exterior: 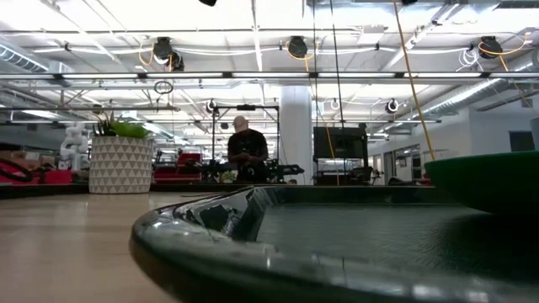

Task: Pick and place plate/cup/fork/spoon on tray
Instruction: Put the orange fork on the black serving tray beside the green plate

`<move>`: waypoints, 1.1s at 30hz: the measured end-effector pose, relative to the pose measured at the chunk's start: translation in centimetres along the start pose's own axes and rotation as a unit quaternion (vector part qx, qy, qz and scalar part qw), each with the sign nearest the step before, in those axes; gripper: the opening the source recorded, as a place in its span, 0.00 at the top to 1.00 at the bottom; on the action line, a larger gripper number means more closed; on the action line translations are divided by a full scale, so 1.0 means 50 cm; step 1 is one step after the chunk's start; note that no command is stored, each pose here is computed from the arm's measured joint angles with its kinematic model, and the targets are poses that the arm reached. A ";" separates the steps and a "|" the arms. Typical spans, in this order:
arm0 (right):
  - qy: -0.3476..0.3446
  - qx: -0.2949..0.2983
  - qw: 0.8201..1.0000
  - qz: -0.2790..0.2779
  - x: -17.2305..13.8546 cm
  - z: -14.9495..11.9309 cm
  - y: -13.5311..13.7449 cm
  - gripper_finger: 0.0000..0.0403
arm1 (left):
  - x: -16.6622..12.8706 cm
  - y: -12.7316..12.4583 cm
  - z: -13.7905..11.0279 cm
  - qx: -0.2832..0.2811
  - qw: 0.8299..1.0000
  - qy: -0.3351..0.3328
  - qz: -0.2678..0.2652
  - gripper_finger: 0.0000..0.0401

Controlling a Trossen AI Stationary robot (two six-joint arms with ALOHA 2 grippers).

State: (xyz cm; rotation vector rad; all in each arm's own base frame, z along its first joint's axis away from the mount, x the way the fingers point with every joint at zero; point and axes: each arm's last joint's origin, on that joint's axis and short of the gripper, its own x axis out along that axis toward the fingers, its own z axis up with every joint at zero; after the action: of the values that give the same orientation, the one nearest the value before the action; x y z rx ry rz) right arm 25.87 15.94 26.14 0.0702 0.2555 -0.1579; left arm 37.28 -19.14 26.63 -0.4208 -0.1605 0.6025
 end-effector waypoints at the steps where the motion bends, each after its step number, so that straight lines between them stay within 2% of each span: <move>1: -0.001 0.001 1.000 -0.013 0.010 -0.004 -0.002 0.51 | 0.000 0.000 0.000 0.000 1.000 0.000 0.000 0.92; 4: -0.012 0.005 0.999 -0.049 0.032 -0.011 -0.008 0.43 | 0.000 0.001 0.001 -0.001 1.000 -0.004 0.008 0.92; 7: -0.015 0.005 0.998 -0.058 0.050 -0.019 -0.009 0.38 | 0.000 0.001 0.001 0.003 1.000 -0.005 0.010 0.92; 12: -0.020 -0.011 0.998 -0.051 0.067 -0.026 -0.007 0.38 | 0.000 0.001 0.002 0.011 1.000 -0.006 0.010 0.92; 17: -0.020 -0.019 0.998 -0.051 0.069 -0.026 -0.007 0.52 | 0.000 0.001 0.002 0.022 1.000 -0.006 0.010 0.92; 23: -0.022 -0.026 0.998 -0.054 0.070 -0.025 -0.009 0.84 | -0.002 -0.001 0.001 0.025 1.000 -0.005 0.007 0.92; 25: -0.021 -0.032 0.997 -0.060 0.072 -0.025 -0.012 0.94 | -0.005 -0.005 0.003 0.020 1.000 0.002 -0.016 0.94; 29: -0.023 -0.036 0.997 -0.063 0.072 -0.024 -0.014 0.95 | -0.012 -0.011 0.000 0.031 0.998 0.013 -0.044 0.92; 33: -0.030 -0.030 0.998 -0.055 0.060 -0.006 -0.020 0.96 | -0.042 -0.021 0.003 0.060 0.997 0.014 -0.043 0.81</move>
State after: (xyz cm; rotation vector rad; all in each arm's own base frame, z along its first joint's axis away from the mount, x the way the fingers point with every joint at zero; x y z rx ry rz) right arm 28.49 14.56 25.02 -0.0078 0.2034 -0.2605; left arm 36.06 -21.07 27.18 -0.3047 -0.1152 0.5196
